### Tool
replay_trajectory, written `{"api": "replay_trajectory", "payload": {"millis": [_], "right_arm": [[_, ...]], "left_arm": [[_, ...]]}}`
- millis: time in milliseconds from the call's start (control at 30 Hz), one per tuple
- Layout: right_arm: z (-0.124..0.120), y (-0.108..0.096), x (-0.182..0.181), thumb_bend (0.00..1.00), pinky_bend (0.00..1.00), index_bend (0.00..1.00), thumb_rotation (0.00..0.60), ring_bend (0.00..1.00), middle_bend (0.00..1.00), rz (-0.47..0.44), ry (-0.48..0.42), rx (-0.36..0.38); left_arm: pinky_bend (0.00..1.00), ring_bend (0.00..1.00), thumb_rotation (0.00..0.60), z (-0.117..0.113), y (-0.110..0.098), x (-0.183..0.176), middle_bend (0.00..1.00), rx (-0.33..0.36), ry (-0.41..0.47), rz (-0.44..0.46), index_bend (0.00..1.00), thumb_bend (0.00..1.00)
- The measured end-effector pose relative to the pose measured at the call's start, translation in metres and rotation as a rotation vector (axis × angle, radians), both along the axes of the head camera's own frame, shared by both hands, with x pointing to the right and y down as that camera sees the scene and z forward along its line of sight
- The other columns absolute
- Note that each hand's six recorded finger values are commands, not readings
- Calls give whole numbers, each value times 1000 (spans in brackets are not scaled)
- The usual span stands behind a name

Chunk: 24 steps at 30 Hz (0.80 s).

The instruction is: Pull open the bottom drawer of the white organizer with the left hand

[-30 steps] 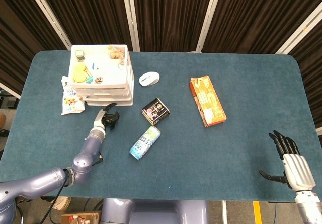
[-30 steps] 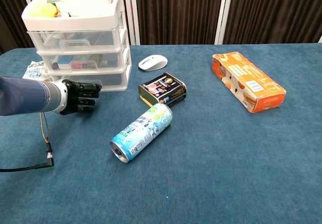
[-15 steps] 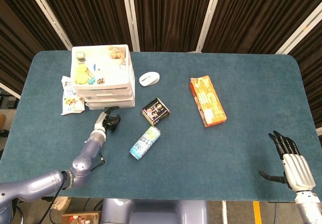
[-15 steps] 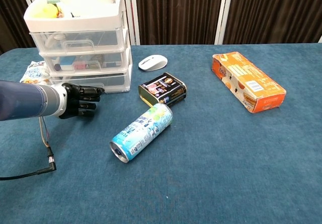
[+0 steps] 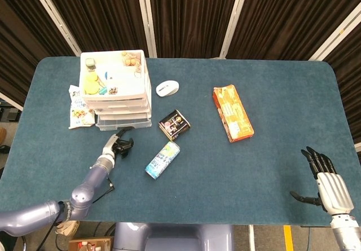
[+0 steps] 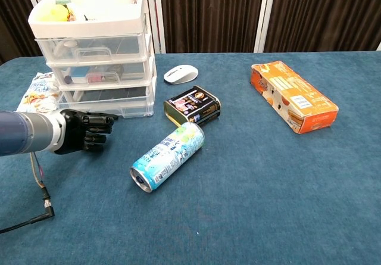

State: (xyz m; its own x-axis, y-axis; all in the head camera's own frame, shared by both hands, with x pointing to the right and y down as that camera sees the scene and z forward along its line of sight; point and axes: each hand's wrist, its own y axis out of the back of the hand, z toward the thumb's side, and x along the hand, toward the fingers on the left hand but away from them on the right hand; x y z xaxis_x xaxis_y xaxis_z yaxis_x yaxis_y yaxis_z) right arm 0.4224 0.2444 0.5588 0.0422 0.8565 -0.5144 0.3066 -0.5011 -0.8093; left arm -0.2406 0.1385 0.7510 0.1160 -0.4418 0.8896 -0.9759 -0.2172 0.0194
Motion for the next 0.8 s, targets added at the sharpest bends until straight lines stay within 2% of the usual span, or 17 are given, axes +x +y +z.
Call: {"api": "replay_trajectory", "payload": {"millis": [133, 300, 433, 533, 667, 800], "right_arm": [[0, 0, 0, 111, 19, 0, 600, 0, 0, 1, 1, 1], [0, 0, 0, 111, 19, 0, 600, 0, 0, 1, 4, 1], [0, 0, 0, 111, 19, 0, 600, 0, 0, 1, 5, 4], [0, 0, 0, 111, 19, 0, 600, 0, 0, 1, 6, 2], [0, 0, 0, 111, 19, 0, 600, 0, 0, 0, 6, 2], [0, 0, 0, 111, 19, 0, 600, 0, 0, 0, 6, 2]], "left_arm": [[903, 956, 600, -8, 5, -6, 987, 18, -3, 50, 104, 649], [903, 956, 600, -17, 15, -14, 987, 30, -7, 105, 161, 648], [903, 956, 600, -24, 17, -14, 987, 74, -33, 181, 172, 649], [903, 956, 600, -32, 13, -16, 990, 146, -90, 252, 172, 650], [907, 960, 600, -43, -2, -22, 995, 266, -233, 357, 167, 649], [911, 963, 600, -47, -17, -23, 999, 335, -375, 469, 173, 649]]}}
